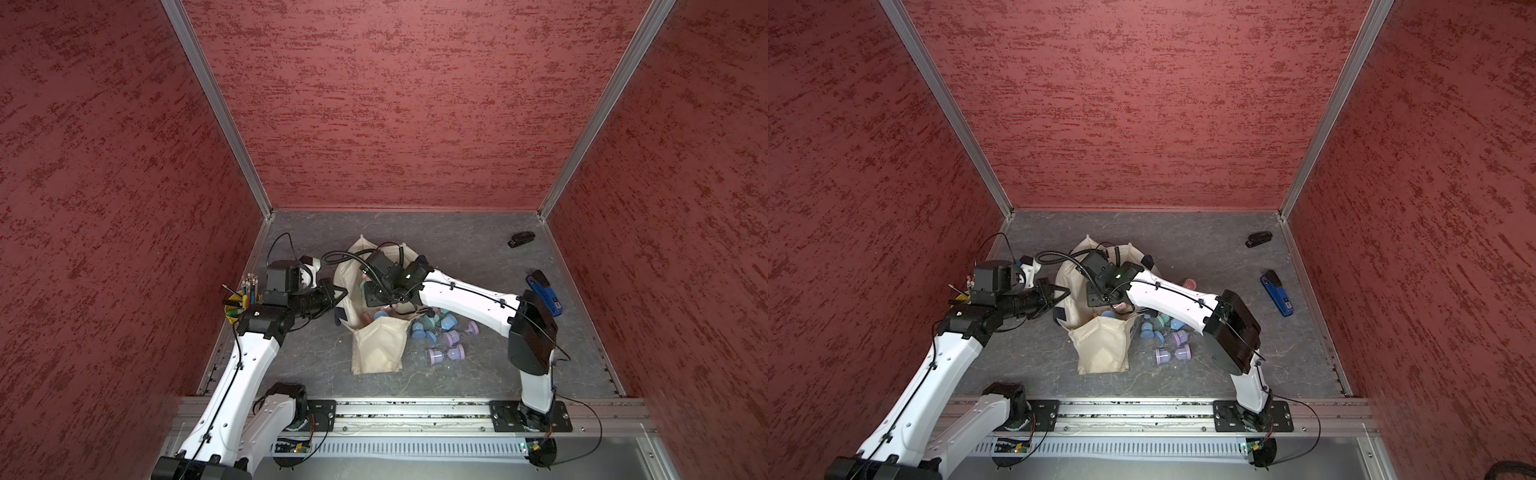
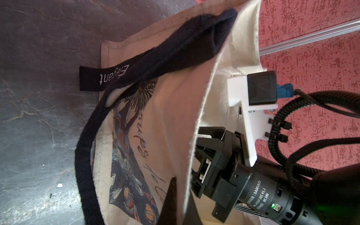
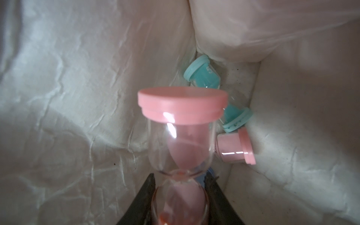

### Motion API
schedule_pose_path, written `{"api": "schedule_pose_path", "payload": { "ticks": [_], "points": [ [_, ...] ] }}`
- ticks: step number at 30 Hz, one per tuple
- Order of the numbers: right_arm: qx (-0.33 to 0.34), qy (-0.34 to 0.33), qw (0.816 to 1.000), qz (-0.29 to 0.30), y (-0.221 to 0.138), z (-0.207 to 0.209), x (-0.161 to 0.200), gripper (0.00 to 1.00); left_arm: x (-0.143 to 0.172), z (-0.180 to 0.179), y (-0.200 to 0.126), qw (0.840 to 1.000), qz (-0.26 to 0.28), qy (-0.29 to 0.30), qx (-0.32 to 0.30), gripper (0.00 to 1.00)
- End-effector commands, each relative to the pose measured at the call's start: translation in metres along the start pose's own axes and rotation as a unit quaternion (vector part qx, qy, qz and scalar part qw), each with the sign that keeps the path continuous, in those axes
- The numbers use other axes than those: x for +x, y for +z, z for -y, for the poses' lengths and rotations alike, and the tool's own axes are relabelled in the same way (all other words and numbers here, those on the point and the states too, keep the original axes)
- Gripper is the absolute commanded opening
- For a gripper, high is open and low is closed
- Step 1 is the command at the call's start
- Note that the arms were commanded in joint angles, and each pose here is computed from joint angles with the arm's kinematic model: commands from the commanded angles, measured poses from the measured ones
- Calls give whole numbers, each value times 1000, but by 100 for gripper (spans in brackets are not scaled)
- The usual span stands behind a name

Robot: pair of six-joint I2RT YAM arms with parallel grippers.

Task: Put the hourglass into the canvas bag
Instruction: Place the hourglass in the canvas bag, then pick up the hourglass from the center of the board.

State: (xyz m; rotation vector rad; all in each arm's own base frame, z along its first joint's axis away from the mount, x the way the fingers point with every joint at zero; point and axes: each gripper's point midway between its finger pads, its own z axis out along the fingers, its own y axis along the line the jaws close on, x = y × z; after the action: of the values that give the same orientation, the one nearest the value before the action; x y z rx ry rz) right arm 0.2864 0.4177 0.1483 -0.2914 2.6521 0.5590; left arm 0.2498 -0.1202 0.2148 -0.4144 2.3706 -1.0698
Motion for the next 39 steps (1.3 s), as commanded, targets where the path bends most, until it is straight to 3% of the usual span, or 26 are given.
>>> {"api": "schedule_pose_path", "payload": {
  "ticks": [1,8,17,24,29,34,39],
  "points": [
    [-18,10,999,31,-15,-10,-18,44,-5,4,-4,1000,17,12,9,0],
    [-4,7,998,59,-42,-9,-34,57,-4,1,-2,1000,15,9,6,0],
    [33,21,989,142,-102,9,-63,59,-2,1,-4,1000,13,9,5,0],
    [104,104,963,225,-165,76,-78,59,-3,2,-4,1000,14,10,6,0],
    [120,183,944,248,-192,135,-67,59,-3,2,-4,1000,14,11,8,0],
    [129,232,935,236,-194,181,-41,59,-2,4,-6,1000,14,11,10,0],
    [112,273,935,198,-166,215,-16,59,-1,4,-6,1000,13,12,11,0]
  ]
}}
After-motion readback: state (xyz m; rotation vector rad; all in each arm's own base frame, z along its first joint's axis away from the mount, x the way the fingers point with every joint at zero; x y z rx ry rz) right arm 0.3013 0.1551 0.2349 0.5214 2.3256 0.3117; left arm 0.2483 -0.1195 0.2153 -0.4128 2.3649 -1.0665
